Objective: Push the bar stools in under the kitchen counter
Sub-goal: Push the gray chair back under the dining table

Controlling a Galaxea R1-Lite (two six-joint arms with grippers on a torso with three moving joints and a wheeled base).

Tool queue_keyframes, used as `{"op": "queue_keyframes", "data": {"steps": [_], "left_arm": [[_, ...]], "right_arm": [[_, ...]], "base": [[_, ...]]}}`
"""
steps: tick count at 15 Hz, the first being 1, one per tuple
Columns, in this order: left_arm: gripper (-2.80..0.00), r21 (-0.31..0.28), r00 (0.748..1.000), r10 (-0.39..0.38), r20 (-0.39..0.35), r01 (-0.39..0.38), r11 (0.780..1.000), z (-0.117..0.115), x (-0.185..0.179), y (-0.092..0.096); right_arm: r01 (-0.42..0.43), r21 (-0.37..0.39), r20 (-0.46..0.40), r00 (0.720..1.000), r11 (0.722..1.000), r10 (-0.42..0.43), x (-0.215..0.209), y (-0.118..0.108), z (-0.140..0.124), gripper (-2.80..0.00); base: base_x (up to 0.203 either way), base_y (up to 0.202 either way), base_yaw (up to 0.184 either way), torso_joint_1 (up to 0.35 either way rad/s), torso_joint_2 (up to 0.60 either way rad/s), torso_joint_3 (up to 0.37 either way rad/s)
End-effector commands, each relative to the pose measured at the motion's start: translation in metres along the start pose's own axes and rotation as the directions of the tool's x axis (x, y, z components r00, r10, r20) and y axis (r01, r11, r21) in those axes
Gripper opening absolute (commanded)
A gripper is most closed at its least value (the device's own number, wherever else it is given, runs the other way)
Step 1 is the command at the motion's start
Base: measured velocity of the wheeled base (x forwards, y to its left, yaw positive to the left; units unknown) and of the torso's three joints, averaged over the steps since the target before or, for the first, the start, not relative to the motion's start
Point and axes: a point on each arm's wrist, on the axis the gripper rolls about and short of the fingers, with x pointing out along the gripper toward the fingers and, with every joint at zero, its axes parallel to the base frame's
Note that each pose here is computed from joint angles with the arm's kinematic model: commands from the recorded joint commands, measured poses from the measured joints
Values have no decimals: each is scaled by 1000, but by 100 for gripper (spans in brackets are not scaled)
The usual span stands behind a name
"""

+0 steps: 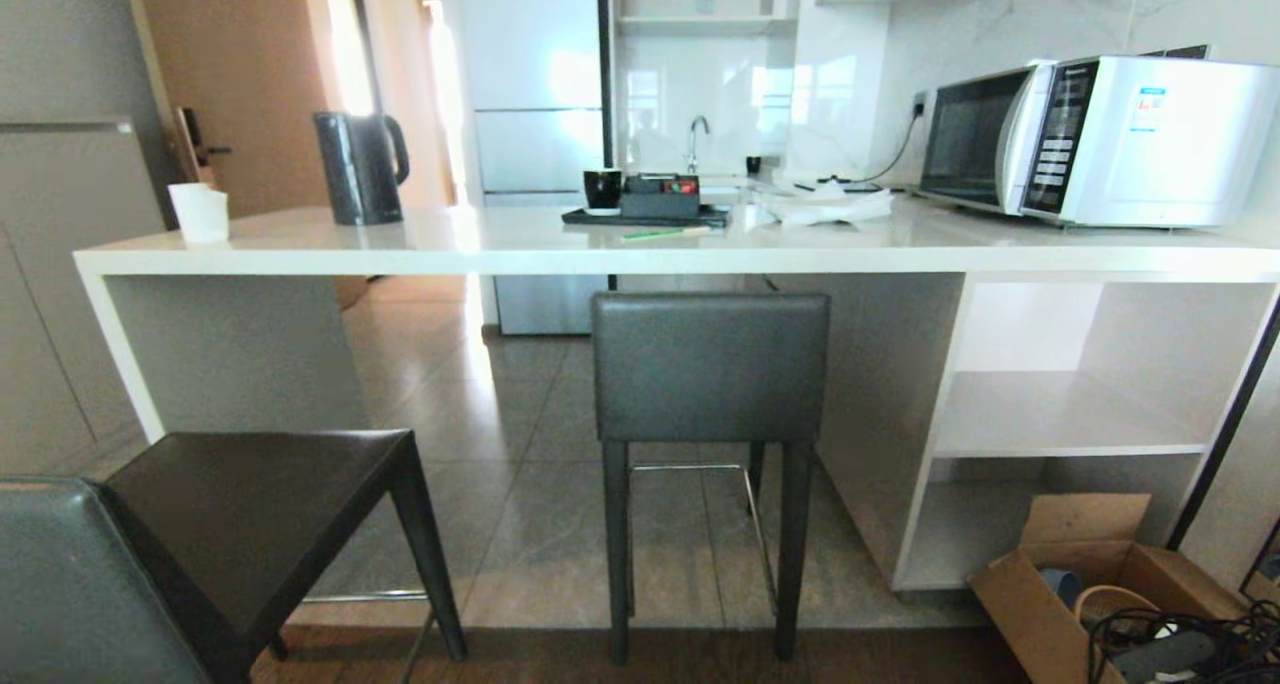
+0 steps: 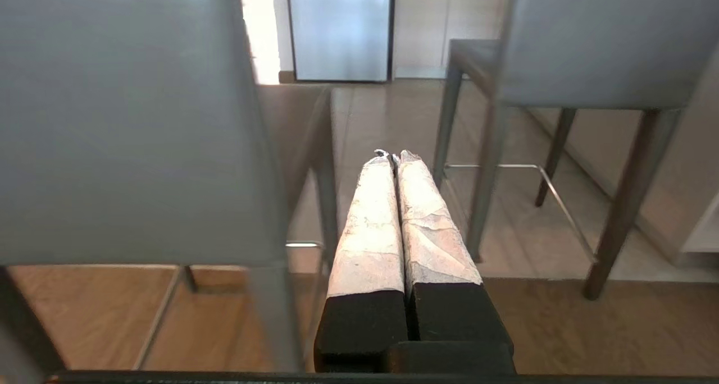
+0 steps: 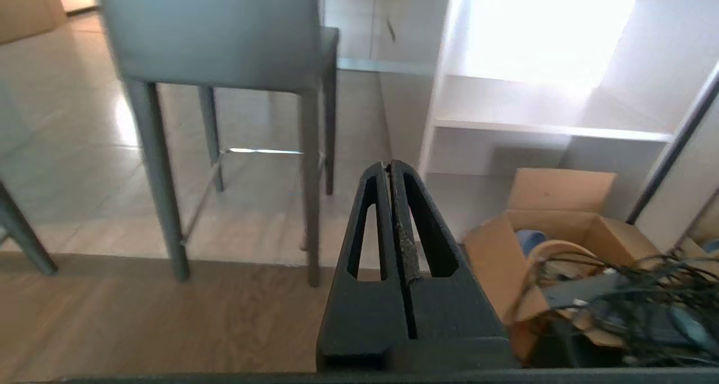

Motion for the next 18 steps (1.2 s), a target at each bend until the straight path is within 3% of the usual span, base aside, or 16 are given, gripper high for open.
{"op": "queue_keyframes", "data": {"steps": [1, 10, 16, 18], "left_arm": [[-280, 0, 1000, 0, -1, 0, 1000, 0, 0, 0], [-280, 0, 1000, 0, -1, 0, 1000, 0, 0, 0], [-280, -2, 1000, 0, -1, 0, 1000, 0, 0, 0], [-280, -2, 1000, 0, -1, 0, 1000, 0, 0, 0]], "right_arm": [[-1, -2, -1, 1000, 1000, 1, 0, 0, 0, -280], [-1, 0, -1, 1000, 1000, 1, 0, 0, 0, -280], [-1, 0, -1, 1000, 1000, 1, 0, 0, 0, -280], [-1, 1, -1, 1000, 1000, 1, 0, 0, 0, -280]], "base": [[1, 194, -3, 0, -2, 0], [0, 193, -2, 4, 4, 2], [0, 18, 0, 1, 1, 0], [-155, -1, 0, 7, 3, -2]]}}
